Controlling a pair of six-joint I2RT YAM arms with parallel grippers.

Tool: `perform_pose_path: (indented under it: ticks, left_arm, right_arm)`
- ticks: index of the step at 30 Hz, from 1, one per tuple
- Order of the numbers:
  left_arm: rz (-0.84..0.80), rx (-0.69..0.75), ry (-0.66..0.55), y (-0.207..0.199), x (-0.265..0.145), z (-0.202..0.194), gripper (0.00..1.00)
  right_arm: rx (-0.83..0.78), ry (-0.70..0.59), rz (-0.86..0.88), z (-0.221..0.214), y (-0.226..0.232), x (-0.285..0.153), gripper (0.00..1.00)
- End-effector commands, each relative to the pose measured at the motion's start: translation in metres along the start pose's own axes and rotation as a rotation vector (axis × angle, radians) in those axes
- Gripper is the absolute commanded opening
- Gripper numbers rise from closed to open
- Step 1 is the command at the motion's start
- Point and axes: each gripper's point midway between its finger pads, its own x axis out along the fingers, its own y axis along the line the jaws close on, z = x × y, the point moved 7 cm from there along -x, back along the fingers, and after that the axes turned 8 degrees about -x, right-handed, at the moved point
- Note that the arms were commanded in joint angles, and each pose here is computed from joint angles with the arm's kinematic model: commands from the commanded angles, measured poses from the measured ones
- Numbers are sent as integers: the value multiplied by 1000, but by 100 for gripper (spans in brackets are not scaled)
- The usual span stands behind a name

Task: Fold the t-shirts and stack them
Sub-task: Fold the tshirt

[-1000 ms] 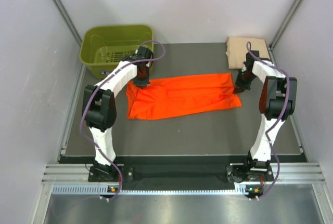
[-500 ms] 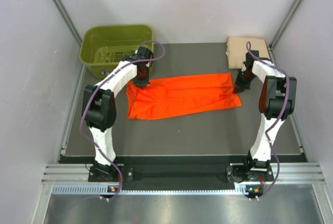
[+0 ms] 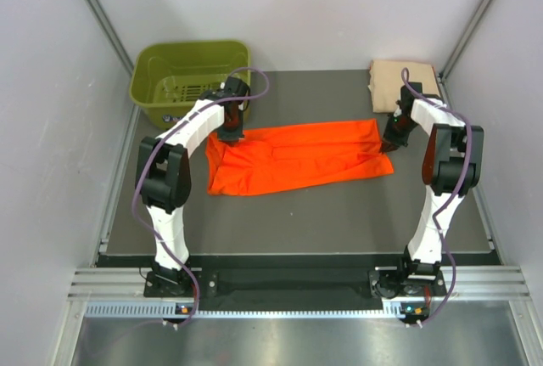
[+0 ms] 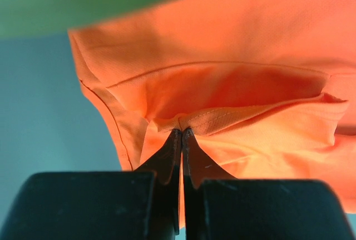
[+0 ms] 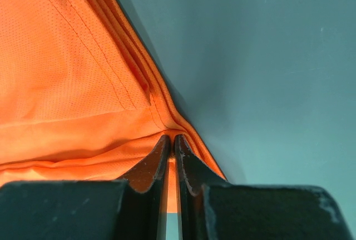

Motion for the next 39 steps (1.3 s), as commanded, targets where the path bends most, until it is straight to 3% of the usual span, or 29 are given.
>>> perform_pose_path:
  ticks: [1,17,23,24,25,28,32,36,39]
  left_arm:
    - [-19,-30,-127,2,-24,22,0]
    - [21,-7,-137,-2,3,40,0]
    - [55,3,-89,-1,16,39,1]
    - [61,1,-86,0,16,38,7]
    - [70,0,-88,0,13,40,22]
    - [73,-7,-104,3,-2,42,44]
    - [-1,-23,-125,4,-34,37,59]
    - [-97,-56,-123,7,-69,14,61]
    - [-129,-67,-55,16,-68,-27,55]
  right_arm:
    - [-27,-61,-13,11,5,-14,5]
    - [-11,-65,-6,11,7,-13,6]
    - [-9,-64,-1,14,8,-11,16]
    - [-13,-65,0,14,9,-12,21]
    - [-13,-67,-1,14,9,-13,24]
    - [-24,-74,-28,16,7,-21,37]
    - [-47,-104,-90,11,3,-41,46]
    - [-101,-157,-151,4,4,-69,55]
    - [-151,-175,-182,-4,10,-81,57]
